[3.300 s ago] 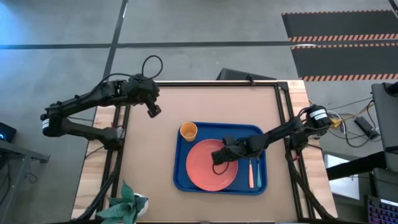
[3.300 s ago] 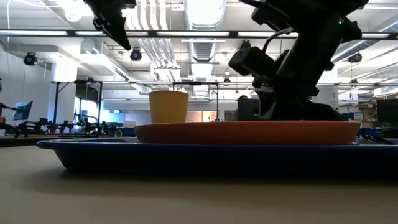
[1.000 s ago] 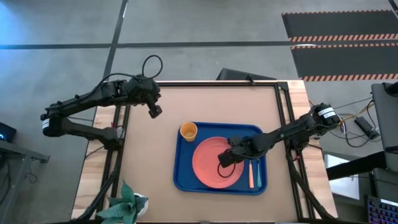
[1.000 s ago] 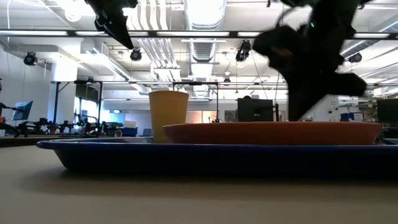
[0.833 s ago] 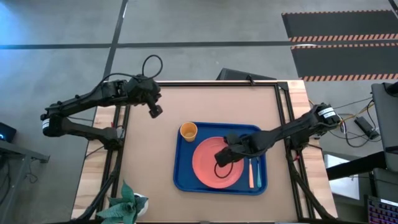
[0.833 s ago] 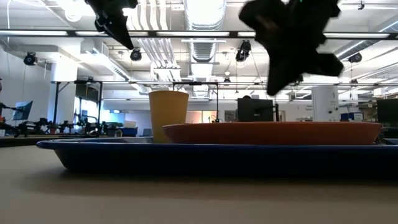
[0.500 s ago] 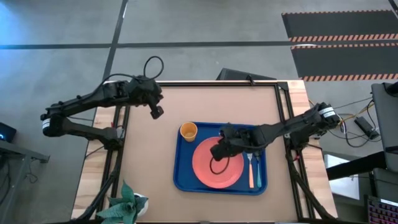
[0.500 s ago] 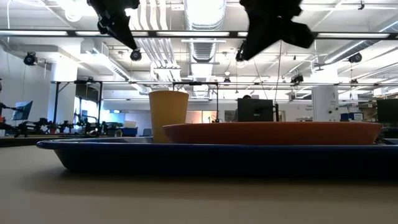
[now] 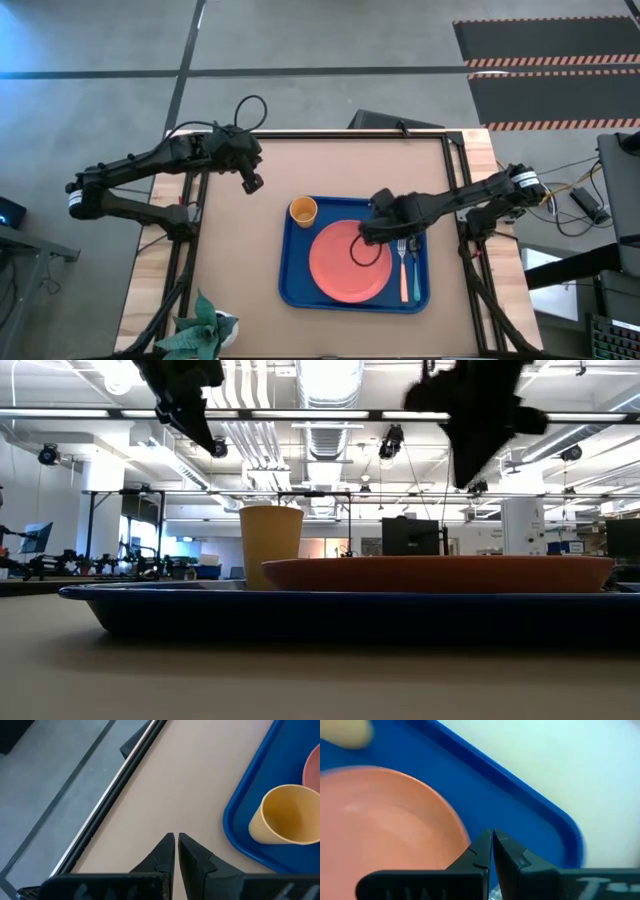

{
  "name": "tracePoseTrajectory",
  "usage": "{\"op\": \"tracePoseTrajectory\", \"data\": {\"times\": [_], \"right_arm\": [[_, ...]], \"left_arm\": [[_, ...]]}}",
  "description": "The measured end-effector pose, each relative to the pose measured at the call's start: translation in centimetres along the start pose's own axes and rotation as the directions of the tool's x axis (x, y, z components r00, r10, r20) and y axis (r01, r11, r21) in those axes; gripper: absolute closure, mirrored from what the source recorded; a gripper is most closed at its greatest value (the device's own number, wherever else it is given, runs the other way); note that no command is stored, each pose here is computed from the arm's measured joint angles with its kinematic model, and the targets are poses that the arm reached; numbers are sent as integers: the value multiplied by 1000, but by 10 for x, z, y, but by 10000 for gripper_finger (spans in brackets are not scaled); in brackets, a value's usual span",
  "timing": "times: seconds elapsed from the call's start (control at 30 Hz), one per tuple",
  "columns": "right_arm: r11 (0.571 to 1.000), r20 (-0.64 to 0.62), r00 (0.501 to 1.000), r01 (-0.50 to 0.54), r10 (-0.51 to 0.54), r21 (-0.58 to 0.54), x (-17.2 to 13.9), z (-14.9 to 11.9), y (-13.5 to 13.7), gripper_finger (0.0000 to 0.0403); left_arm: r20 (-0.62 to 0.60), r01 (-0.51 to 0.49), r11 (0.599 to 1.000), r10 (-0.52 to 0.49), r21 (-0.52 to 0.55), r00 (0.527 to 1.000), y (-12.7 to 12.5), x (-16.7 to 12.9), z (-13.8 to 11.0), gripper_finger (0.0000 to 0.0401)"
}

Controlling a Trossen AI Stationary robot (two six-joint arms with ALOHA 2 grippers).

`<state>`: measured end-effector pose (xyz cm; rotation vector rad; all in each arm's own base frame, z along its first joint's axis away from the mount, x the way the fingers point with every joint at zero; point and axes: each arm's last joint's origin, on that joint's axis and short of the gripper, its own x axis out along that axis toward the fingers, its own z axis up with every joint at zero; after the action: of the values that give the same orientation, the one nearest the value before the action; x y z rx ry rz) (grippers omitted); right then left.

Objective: Pick and place plate/cup/fork/spoon on tray
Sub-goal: Move the blue tray to the top center of the table

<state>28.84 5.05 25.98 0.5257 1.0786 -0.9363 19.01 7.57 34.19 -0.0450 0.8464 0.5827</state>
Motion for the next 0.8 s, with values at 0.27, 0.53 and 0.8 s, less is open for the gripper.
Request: {"op": "tracePoseTrajectory", "data": {"times": [0.27,0.53,0.8], "right_arm": [[999,-123,992,31,-28,25,41,11,-18,394],[977,-132,969,-198,207,81,99,41,-35,394],[967,-166,954,-233,248,105,124,30,-47,394]], "left_arm": [[13,-1,1000,1,-1,1000,1,-4,0,395],[66,-1,1000,2,-20,998,6,-19,-4,395],[110,1,999,2,-33,994,9,-32,-8,395]]}}
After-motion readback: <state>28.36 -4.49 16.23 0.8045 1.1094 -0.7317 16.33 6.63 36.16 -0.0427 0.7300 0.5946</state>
